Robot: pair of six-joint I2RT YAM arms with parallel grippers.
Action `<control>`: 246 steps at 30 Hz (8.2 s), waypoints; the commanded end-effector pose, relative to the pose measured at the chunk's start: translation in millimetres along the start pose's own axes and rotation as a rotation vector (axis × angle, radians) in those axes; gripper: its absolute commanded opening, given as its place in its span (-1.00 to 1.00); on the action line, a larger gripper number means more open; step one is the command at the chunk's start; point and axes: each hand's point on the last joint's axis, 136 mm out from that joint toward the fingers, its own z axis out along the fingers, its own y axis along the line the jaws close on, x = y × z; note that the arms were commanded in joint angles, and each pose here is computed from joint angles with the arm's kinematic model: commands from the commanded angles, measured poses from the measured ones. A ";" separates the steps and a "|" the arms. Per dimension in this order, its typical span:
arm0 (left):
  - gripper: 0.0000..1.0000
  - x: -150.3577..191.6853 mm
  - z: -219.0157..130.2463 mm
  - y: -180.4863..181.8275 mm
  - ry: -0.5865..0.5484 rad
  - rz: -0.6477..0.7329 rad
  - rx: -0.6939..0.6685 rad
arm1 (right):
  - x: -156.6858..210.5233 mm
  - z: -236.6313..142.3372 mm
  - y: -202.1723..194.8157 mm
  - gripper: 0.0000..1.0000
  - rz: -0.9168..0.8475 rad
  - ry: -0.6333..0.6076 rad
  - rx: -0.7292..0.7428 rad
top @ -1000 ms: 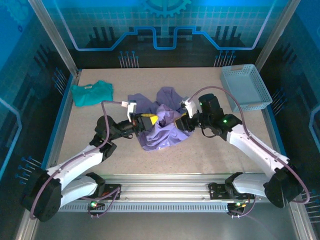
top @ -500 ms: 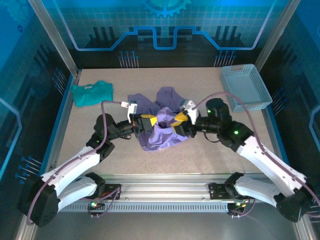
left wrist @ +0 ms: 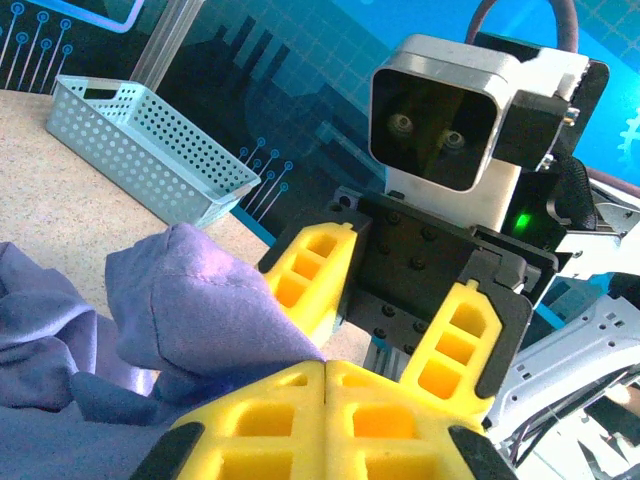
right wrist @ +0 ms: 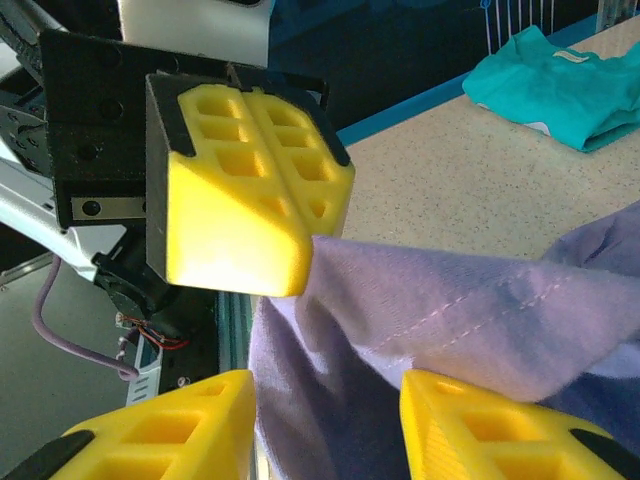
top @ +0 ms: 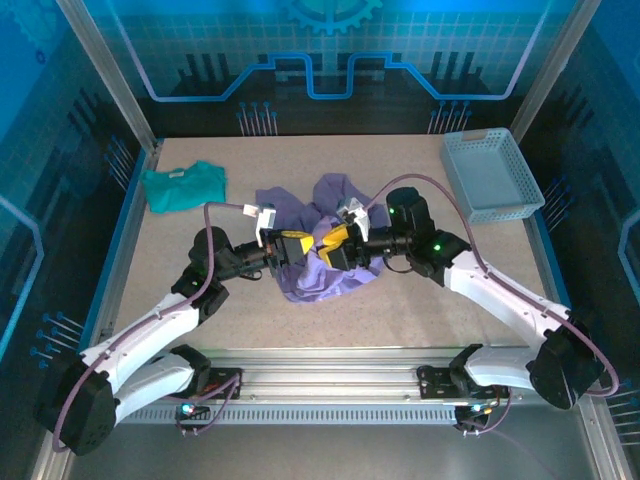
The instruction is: Fold the inside-out t-shirt
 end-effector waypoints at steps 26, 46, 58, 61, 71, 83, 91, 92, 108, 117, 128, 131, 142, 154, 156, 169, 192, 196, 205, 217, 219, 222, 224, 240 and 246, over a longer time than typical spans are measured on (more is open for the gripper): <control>-1.00 -16.1 -3.4 -0.2 -0.042 0.083 -0.047 | -28.1 -16.1 11.0 -1.00 -0.001 -0.098 -0.087; -0.39 -10.9 -10.7 27.7 -0.043 0.100 -0.206 | -38.9 -30.9 4.0 -1.00 0.054 -0.037 0.024; 0.16 34.9 0.3 6.1 0.061 0.238 -0.152 | -59.6 -29.0 -3.2 -1.00 0.233 0.030 0.086; 0.03 32.2 2.5 16.5 0.064 0.255 -0.206 | -61.3 -27.2 -0.5 -1.00 0.241 0.035 0.072; -0.84 29.0 12.6 41.6 0.084 0.312 -0.305 | -70.3 -36.6 10.5 -1.00 0.252 0.047 0.044; -0.20 40.7 -4.7 36.4 0.087 0.343 -0.303 | -58.6 -39.7 -23.9 -1.00 0.295 0.071 0.184; 0.01 50.6 21.0 46.7 0.172 0.433 -0.275 | -60.4 -35.8 -21.3 -1.00 0.306 0.073 0.150; -0.03 51.7 24.9 51.2 0.185 0.434 -0.285 | -61.0 -37.5 -20.3 -1.00 0.303 0.071 0.150; -1.00 24.5 -7.7 135.0 0.154 0.410 -0.827 | -64.3 -38.0 5.7 -1.00 0.357 0.107 -0.025; -0.33 30.0 -11.5 114.8 0.162 0.346 -0.746 | -60.7 -3.2 -25.2 -1.00 0.480 0.058 -0.008; 0.01 32.5 -25.2 59.0 0.114 0.158 -0.552 | -59.4 10.2 -53.0 -1.00 0.564 -0.003 0.057; 0.00 33.2 -8.8 39.0 0.131 0.095 -0.430 | -58.9 12.1 -55.2 -1.00 0.571 -0.004 0.062; -0.20 23.1 36.5 67.3 0.141 0.098 -0.454 | -55.4 13.5 -52.1 -1.00 0.570 0.013 0.058; -1.00 13.4 18.1 18.4 0.068 0.079 -0.036 | -28.2 -5.3 -76.7 -0.72 0.423 0.157 0.249; -1.00 11.8 12.8 19.0 0.052 0.083 -0.030 | -27.4 -7.2 -68.7 -0.62 0.374 0.167 0.212; -1.00 3.0 4.1 17.0 0.015 0.074 -0.014 | 10.8 -14.8 -24.3 -0.31 0.124 0.178 0.028; -1.00 3.3 -1.8 24.2 0.018 0.102 -0.085 | 17.7 14.0 -10.3 -0.82 0.029 0.222 -0.116; -1.00 4.1 -3.9 30.8 0.016 0.103 -0.126 | 16.7 8.6 -10.2 -0.99 0.017 0.230 -0.088; -0.71 24.7 -14.5 73.5 0.043 0.027 -0.325 | 20.3 8.0 16.7 -1.00 -0.033 0.259 -0.073; -0.09 56.0 -61.8 107.2 0.086 -0.073 -0.620 | 46.0 62.0 -6.1 -1.00 0.171 0.302 0.015; -0.03 56.8 -66.5 102.4 0.078 -0.063 -0.612 | 38.9 64.5 -13.7 -1.00 0.229 0.300 0.030; 0.00 56.3 -64.7 89.2 0.071 -0.032 -0.560 | 24.9 65.5 -21.5 -1.00 0.319 0.298 0.027; 0.01 56.3 -58.7 76.8 0.081 0.021 -0.521 | 18.1 65.4 -26.9 -1.00 0.367 0.307 0.030; -0.05 27.6 -16.8 61.3 0.097 0.282 -0.519 | -5.8 58.0 -32.9 -1.00 0.511 0.320 -0.030; -0.24 23.8 -4.7 63.9 0.104 0.288 -0.507 | -5.0 56.9 -33.4 -1.00 0.523 0.317 -0.034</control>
